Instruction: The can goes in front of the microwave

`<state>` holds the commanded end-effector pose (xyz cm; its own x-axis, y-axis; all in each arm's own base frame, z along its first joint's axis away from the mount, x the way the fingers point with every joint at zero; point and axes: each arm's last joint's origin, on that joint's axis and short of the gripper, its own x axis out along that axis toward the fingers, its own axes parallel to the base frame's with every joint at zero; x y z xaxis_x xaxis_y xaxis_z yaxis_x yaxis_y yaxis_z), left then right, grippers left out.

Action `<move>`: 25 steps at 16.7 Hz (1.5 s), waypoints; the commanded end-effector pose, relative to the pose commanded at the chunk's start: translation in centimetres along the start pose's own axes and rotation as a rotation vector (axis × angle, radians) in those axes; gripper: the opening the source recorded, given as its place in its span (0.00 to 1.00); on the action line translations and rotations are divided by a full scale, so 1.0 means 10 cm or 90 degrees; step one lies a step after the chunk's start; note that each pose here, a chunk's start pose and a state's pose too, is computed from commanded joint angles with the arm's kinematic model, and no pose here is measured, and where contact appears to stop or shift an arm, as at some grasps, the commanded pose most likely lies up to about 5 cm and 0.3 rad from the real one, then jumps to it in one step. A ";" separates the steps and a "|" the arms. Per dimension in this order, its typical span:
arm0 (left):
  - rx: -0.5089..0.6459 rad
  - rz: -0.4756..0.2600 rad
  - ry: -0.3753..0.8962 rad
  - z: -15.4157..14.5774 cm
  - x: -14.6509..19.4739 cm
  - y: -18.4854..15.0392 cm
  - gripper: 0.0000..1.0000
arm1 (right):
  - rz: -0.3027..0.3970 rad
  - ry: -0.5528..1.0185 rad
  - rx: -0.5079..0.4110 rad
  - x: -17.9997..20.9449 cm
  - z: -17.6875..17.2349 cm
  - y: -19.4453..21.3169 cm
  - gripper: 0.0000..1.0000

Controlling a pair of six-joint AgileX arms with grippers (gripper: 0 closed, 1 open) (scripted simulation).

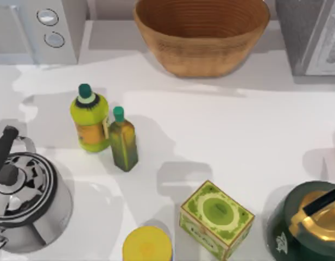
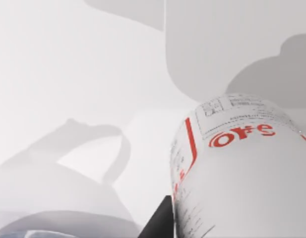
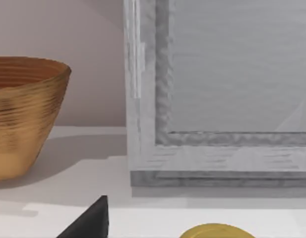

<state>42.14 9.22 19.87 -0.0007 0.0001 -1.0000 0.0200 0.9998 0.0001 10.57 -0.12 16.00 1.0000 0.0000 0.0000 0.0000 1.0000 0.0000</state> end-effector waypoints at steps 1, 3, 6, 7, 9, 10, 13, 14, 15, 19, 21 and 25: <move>0.000 0.000 0.000 0.00 0.00 0.00 0.00 | 0.000 0.000 0.000 0.00 0.00 0.00 1.00; 0.000 0.000 0.000 0.00 0.00 0.00 0.15 | 0.000 0.000 0.000 0.00 0.00 0.00 1.00; 0.000 0.000 0.000 0.00 0.00 0.00 0.38 | 0.000 0.000 0.000 0.00 0.00 0.00 1.00; 0.000 0.000 0.000 0.00 0.00 0.00 0.45 | 0.000 0.000 0.000 0.00 0.00 0.00 1.00; 0.000 0.000 0.000 0.00 0.00 0.00 0.60 | 0.000 0.000 0.000 0.00 0.00 0.00 1.00; 0.000 0.000 0.000 0.00 0.00 0.00 0.68 | 0.000 0.000 0.000 0.00 0.00 0.00 1.00; 0.000 0.000 0.000 0.00 0.00 0.00 0.90 | 0.000 0.000 0.000 0.00 0.00 0.00 1.00; 0.000 0.000 0.000 0.00 0.00 0.00 0.98 | 0.000 0.000 0.000 0.00 0.00 0.00 1.00; 0.000 0.000 0.000 0.00 0.00 0.00 1.00 | 0.000 0.000 0.000 0.00 0.00 0.00 1.00; 0.000 0.000 0.000 0.00 0.00 0.00 1.00 | 0.000 0.000 0.000 0.00 0.00 0.00 1.00; 0.000 0.000 0.000 0.00 0.00 0.00 1.00 | 0.000 0.000 0.000 0.00 0.00 0.00 1.00; 0.002 0.000 0.002 0.01 -0.03 -0.01 1.00 | 0.000 0.000 0.000 0.00 0.00 0.00 1.00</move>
<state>42.22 9.14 20.17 -0.0039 0.0000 -1.0000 0.0235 0.9997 -0.0001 10.57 -0.12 16.00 1.0000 0.0000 0.0000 0.0000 1.0000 0.0000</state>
